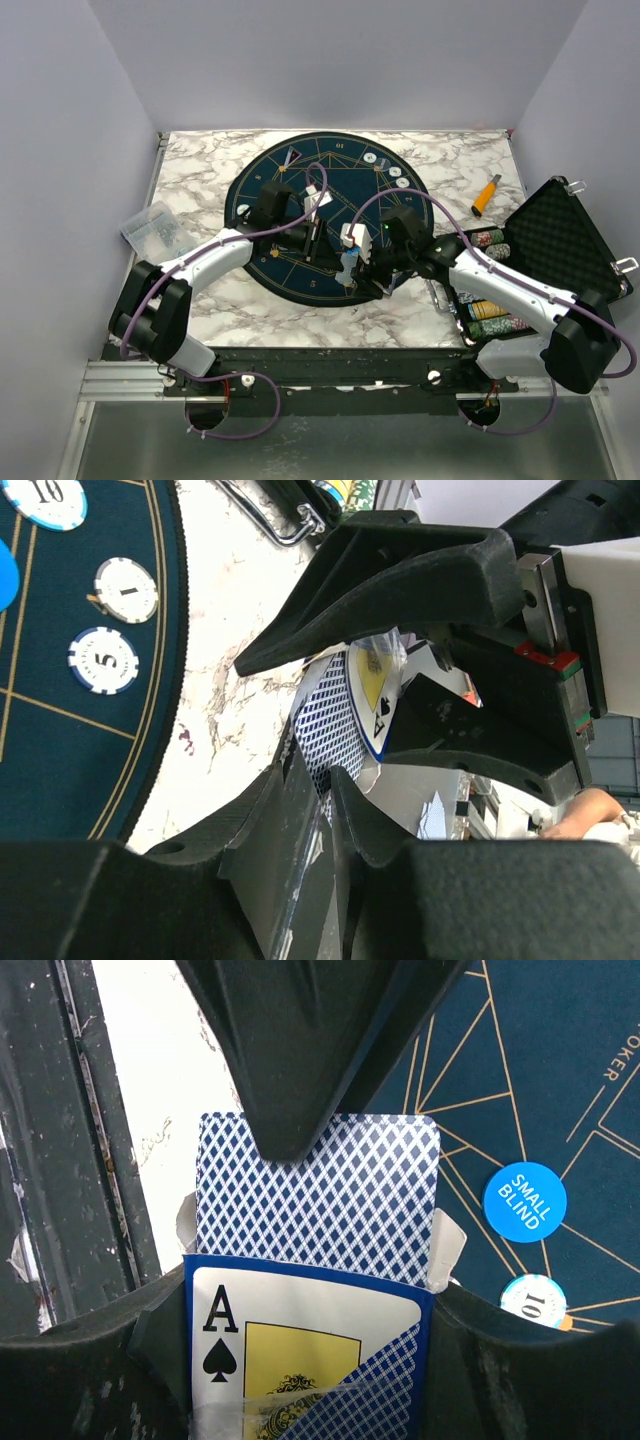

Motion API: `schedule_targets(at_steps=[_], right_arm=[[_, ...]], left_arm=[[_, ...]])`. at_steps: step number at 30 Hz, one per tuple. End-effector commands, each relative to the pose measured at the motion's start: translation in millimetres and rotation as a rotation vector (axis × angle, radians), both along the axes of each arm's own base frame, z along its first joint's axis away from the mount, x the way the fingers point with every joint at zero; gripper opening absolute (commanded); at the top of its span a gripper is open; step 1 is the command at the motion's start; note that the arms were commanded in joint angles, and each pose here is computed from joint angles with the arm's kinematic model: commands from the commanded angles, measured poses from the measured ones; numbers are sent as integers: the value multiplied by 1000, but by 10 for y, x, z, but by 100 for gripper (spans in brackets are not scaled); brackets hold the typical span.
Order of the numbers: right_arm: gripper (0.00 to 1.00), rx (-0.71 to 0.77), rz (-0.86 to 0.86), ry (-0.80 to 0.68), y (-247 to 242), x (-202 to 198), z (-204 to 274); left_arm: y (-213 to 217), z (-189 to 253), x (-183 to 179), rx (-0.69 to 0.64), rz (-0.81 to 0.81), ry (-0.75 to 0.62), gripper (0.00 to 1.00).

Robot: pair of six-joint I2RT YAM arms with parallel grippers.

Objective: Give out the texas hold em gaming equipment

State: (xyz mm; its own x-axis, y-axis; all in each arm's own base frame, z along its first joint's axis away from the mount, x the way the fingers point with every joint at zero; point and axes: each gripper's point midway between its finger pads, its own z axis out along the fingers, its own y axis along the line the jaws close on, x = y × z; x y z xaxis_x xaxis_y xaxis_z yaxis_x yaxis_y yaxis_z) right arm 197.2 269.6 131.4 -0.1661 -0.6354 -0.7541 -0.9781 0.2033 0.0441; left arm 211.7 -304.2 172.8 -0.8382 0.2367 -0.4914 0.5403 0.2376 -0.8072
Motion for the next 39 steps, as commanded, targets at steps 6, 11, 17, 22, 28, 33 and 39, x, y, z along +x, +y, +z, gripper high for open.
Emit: schedule_targets(at_steps=[6, 11, 17, 22, 28, 33, 39], right_arm=[[1, 41, -8, 2, 21, -20, 73], [1, 30, -11, 55, 23, -71, -34], [1, -19, -36, 122, -12, -91, -189], [1, -46, -20, 156, -7, -114, -251], [1, -32, -29, 144, 16, -79, -182], [1, -38, -30, 149, 16, -77, -188], [1, -47, -42, 147, 16, -49, -193]], left_arm=[[121, 77, 126, 3, 35, -58, 27], [109, 54, 168, 0, 31, -43, 19], [130, 125, 182, -74, 23, -25, 53], [51, 82, 157, -77, 3, 48, 69], [-89, -189, 61, -27, -22, 147, 67], [-167, -212, -12, -53, -63, 189, 61], [-264, -221, -114, -70, -108, 223, 60]])
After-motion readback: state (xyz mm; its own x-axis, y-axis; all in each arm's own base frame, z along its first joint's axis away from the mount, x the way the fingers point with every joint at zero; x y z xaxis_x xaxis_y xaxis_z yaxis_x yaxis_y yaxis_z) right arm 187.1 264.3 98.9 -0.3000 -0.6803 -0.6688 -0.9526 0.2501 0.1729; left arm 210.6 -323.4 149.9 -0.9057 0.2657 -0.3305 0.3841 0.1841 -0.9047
